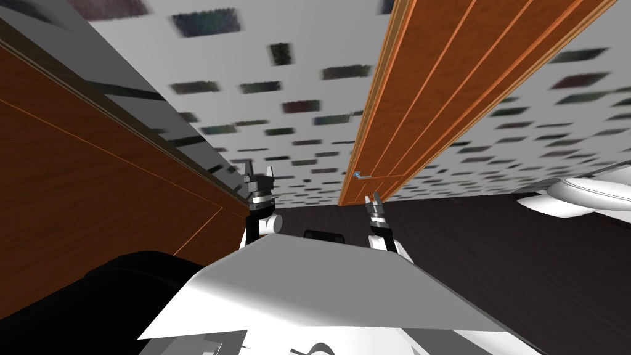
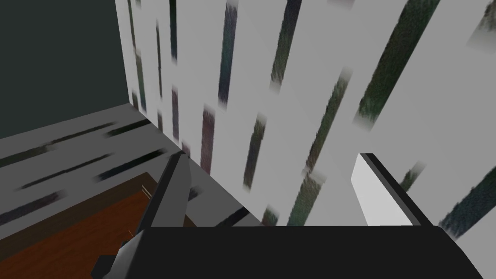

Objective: Pull the door open

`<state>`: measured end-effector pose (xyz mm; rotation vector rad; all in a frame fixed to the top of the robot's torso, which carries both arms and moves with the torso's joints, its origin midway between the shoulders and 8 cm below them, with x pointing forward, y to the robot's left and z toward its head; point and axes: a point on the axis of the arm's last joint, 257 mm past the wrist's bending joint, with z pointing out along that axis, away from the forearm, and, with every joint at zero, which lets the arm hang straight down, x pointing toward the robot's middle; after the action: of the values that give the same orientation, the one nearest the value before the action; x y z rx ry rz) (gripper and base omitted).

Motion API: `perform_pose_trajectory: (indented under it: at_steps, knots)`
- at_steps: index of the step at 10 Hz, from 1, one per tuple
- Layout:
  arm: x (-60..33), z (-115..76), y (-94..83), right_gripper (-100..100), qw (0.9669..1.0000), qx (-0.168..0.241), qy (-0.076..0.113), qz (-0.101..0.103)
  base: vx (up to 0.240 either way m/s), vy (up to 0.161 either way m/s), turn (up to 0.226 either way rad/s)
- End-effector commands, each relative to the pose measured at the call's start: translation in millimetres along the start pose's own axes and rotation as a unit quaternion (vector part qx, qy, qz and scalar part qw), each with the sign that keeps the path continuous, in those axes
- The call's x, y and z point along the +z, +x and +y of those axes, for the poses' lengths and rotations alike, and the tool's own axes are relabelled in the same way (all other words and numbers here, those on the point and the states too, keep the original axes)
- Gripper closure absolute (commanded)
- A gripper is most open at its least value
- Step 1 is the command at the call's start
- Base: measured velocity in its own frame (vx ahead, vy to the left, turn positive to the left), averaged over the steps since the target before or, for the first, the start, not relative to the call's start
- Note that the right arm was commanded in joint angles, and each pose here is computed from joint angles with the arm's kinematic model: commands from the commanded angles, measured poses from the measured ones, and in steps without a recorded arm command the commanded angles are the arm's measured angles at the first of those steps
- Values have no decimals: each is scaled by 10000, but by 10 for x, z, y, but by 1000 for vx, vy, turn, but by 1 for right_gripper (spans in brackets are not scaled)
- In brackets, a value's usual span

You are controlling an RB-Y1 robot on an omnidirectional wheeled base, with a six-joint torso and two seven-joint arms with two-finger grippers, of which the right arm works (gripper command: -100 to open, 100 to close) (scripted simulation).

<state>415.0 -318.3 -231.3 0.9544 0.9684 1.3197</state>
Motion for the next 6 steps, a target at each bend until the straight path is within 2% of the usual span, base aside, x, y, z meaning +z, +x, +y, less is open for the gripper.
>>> perform_pose_trajectory:
  at_steps: [1,2,6]
  knots:
    - [-30,-137,-23,-100,9999,22,125,6,73,-77,106]
    - [-30,-137,-23,-100,9999,22,125,6,46,-58,43]
    - [-136,-448,-106,-100,9991,58,429,7,68,-68,83]
